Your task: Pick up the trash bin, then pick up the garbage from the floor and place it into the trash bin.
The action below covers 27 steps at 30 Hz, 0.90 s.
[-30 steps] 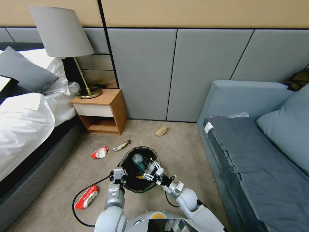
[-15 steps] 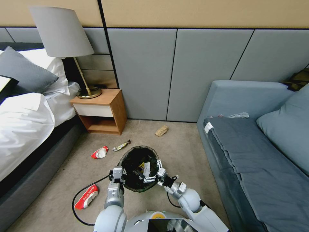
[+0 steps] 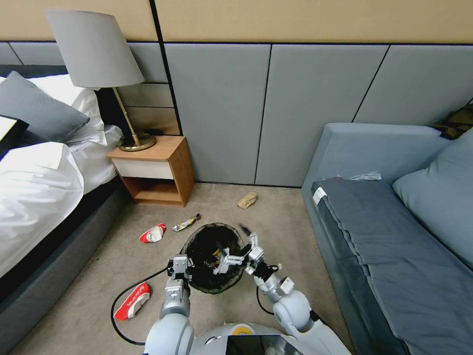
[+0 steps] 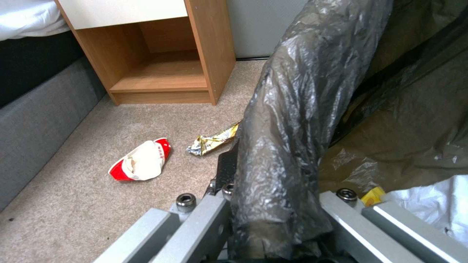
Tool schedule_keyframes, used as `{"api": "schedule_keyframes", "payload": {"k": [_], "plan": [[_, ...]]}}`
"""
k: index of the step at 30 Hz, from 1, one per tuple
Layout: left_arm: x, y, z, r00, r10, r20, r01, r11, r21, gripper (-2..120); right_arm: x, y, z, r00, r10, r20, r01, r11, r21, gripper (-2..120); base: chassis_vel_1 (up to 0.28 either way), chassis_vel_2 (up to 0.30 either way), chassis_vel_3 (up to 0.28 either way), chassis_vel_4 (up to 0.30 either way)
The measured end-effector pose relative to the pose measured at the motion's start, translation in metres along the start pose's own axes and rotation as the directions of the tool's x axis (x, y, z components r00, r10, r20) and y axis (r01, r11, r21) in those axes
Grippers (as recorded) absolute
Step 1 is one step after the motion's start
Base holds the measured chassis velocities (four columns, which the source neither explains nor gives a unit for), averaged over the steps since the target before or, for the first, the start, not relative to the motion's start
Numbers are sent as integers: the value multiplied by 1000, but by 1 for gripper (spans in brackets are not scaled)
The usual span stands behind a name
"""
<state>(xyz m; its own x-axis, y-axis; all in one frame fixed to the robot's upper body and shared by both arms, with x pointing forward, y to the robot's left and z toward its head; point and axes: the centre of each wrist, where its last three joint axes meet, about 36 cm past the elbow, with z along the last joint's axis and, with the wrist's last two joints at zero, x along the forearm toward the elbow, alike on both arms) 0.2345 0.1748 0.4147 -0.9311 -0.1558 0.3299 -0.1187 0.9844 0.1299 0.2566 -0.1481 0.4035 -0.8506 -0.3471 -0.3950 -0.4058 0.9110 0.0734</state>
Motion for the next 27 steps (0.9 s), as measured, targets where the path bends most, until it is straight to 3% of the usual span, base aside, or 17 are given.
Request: {"api": "schedule_keyframes", "payload": {"k": [11,27], "plan": [[2,4,-1,1000,-4,2,4,1000,2,0,32,2,1,990,139,28,-140,990,30,100,0,0,0,0],[4,4,-2,1000,-4,5,4,1000,6,0,45,-7,23,991,133,-6,-133,989,61,100,0,0,0,0]]}}
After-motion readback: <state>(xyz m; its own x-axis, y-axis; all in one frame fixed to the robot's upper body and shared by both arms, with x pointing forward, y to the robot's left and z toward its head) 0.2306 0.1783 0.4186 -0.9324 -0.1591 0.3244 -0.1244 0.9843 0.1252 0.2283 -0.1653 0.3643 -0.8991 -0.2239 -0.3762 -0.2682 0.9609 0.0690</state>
